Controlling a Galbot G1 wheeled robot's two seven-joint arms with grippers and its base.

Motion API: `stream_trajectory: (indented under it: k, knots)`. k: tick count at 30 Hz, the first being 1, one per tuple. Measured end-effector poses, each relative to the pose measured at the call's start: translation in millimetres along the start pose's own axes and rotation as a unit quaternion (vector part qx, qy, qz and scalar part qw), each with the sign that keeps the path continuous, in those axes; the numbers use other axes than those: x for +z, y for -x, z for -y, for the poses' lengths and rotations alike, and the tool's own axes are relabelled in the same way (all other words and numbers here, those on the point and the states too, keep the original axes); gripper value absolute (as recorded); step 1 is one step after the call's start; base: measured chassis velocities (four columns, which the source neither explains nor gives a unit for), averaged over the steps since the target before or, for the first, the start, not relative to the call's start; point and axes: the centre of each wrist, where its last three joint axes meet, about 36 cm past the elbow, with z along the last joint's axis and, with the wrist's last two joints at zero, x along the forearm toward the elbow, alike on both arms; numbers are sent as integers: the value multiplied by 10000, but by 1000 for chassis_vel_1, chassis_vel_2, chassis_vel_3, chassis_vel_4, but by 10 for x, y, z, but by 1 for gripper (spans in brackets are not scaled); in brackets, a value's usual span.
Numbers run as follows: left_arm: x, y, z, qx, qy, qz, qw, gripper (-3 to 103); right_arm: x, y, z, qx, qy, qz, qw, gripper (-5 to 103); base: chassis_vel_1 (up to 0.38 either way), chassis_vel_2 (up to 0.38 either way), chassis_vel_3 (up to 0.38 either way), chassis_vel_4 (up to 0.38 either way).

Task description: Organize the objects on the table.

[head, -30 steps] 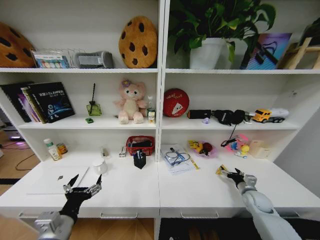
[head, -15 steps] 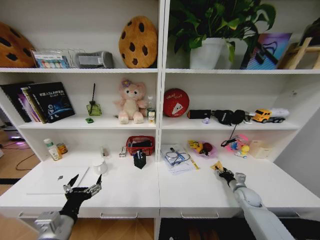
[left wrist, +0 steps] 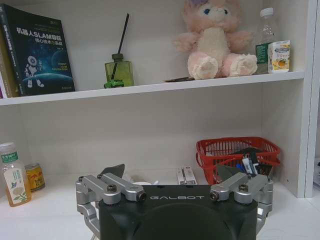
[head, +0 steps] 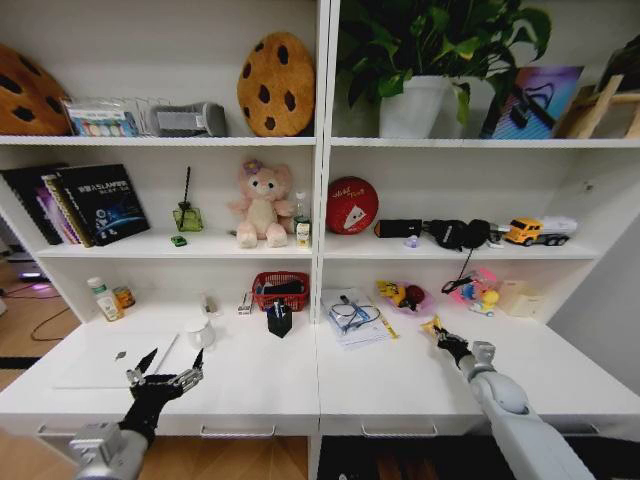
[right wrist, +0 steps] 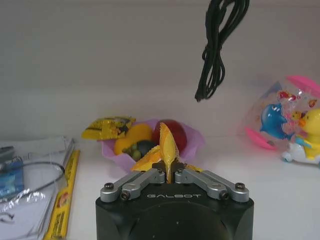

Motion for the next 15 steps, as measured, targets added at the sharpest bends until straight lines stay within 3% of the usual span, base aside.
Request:
stream_trajectory:
  k: [11,15]
  knots:
    - [0,0,0,0,0,0,10000,100,-289,903,-24,46,211,450,9988,4,0,0,0,0]
    - [0,0,0,0,0,-1,10000,100,-300,1294,-166,40,326,454,9984,1,0,0,0,0]
